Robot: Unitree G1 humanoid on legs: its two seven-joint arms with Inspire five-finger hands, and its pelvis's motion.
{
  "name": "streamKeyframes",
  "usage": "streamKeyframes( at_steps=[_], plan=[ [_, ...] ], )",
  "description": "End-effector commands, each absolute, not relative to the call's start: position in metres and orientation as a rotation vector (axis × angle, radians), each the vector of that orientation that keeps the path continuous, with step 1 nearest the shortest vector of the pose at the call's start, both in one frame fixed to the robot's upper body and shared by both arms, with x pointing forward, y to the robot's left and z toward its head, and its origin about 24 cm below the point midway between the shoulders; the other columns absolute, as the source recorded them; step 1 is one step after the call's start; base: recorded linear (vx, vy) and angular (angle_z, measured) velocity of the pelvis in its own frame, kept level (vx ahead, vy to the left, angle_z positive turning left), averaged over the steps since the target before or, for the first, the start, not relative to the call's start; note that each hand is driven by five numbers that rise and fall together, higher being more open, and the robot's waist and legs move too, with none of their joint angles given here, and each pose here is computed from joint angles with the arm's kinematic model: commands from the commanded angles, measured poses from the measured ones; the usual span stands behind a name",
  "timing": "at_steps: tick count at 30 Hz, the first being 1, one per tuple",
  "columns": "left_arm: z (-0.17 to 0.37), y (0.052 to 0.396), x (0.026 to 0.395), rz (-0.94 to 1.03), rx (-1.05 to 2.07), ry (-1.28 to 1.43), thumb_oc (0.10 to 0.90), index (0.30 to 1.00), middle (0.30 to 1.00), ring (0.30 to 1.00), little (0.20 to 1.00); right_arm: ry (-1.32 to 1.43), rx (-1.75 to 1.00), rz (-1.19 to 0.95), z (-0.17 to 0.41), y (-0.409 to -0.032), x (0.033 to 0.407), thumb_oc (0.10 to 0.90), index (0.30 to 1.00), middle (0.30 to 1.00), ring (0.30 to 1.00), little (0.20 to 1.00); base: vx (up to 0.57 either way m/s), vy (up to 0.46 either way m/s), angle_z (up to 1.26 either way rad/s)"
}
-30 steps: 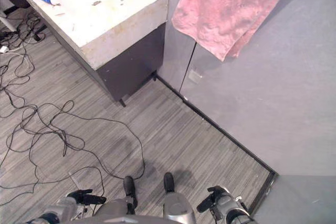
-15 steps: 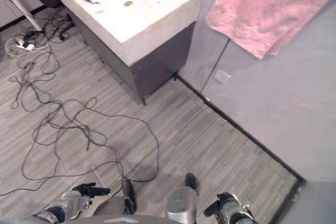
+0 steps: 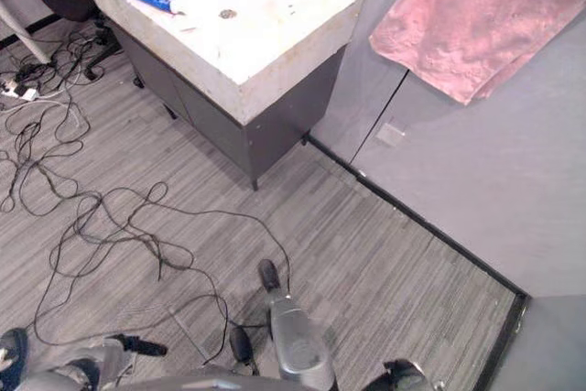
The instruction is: Organize the bathroom.
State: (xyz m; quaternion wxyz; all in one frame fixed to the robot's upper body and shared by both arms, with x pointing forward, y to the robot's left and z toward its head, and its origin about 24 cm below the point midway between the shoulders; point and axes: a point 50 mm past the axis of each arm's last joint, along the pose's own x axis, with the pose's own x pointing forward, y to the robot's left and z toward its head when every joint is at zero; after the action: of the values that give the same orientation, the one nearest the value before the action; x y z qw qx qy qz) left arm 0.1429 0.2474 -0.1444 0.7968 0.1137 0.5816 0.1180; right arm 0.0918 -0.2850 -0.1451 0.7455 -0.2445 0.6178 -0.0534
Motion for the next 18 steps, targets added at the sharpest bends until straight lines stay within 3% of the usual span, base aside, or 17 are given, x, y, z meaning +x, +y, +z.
streamKeyframes(
  at_steps=[1,10,18],
  plan=[
    [-0.136,0.266,0.148,0.299,0.343,1.202,0.800,0.900,0.900,0.900,0.900,1.350,-0.671,-0.134,-0.129,-0.319,0.101,0.800,0.900,0.900,0.900,0.900,0.37,0.033,-0.31],
    [-0.138,0.260,0.149,0.333,0.313,1.219,0.800,0.900,0.900,0.900,0.900,1.299,-0.621,-0.188,-0.128,-0.314,0.110,0.800,0.900,0.900,0.900,0.900,0.27,-0.020,-0.18],
    [-0.138,0.278,0.127,0.549,0.236,1.271,0.800,0.900,0.900,0.900,0.900,1.258,-0.580,-0.250,-0.130,-0.305,0.119,0.800,0.900,0.900,0.900,0.900,0.21,0.275,-0.72]
  ],
)
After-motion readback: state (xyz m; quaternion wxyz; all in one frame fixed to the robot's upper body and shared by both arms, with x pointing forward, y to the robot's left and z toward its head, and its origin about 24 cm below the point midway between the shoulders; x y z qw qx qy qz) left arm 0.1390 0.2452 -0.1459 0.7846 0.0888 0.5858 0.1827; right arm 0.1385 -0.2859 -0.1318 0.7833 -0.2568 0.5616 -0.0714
